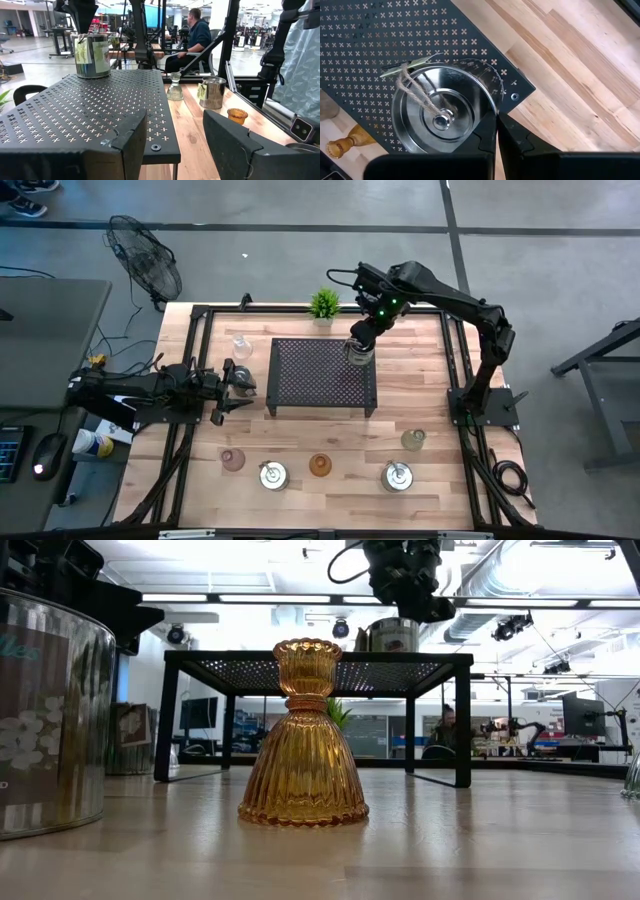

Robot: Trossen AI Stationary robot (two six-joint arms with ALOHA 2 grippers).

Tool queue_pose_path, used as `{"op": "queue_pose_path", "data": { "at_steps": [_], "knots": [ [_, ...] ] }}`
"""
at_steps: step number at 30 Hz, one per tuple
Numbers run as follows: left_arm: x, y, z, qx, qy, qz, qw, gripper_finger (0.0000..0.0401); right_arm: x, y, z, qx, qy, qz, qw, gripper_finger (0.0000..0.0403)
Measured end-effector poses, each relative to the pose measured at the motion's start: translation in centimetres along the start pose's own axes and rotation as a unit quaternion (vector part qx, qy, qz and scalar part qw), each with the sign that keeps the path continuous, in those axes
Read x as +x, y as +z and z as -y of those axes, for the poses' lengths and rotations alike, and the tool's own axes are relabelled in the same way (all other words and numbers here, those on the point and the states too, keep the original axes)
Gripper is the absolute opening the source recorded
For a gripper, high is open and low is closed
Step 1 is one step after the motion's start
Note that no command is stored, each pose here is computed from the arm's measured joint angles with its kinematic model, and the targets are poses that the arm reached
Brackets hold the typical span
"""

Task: Pick & Place candle stick holders
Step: Put the green scented candle on the shelf

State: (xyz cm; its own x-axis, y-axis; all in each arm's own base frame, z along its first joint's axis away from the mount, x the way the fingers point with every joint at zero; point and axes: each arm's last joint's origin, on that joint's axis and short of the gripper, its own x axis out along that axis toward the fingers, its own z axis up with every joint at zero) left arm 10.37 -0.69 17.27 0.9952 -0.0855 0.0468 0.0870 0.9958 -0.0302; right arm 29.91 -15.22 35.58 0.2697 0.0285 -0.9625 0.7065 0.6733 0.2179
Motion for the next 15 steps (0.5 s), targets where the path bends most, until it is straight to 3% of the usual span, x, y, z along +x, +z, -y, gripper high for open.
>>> {"op": "queue_pose_path", "data": {
  "at_steps": [7, 15],
  "knots": [
    [0.0, 0.0, 0.0, 0.0, 0.0, 0.0, 1.0, 0.0188, -0.01, 0.0, -0.02, 0.0, 0.003, -0.001, 1.0, 0.0012],
    [0.0, 0.0, 0.0, 0.0, 0.0, 0.0, 1.0, 0.0188, -0.02, -0.04, 0.01, 0.004, 0.002, -0.003, 1.0, 0.0091]
  ]
}}
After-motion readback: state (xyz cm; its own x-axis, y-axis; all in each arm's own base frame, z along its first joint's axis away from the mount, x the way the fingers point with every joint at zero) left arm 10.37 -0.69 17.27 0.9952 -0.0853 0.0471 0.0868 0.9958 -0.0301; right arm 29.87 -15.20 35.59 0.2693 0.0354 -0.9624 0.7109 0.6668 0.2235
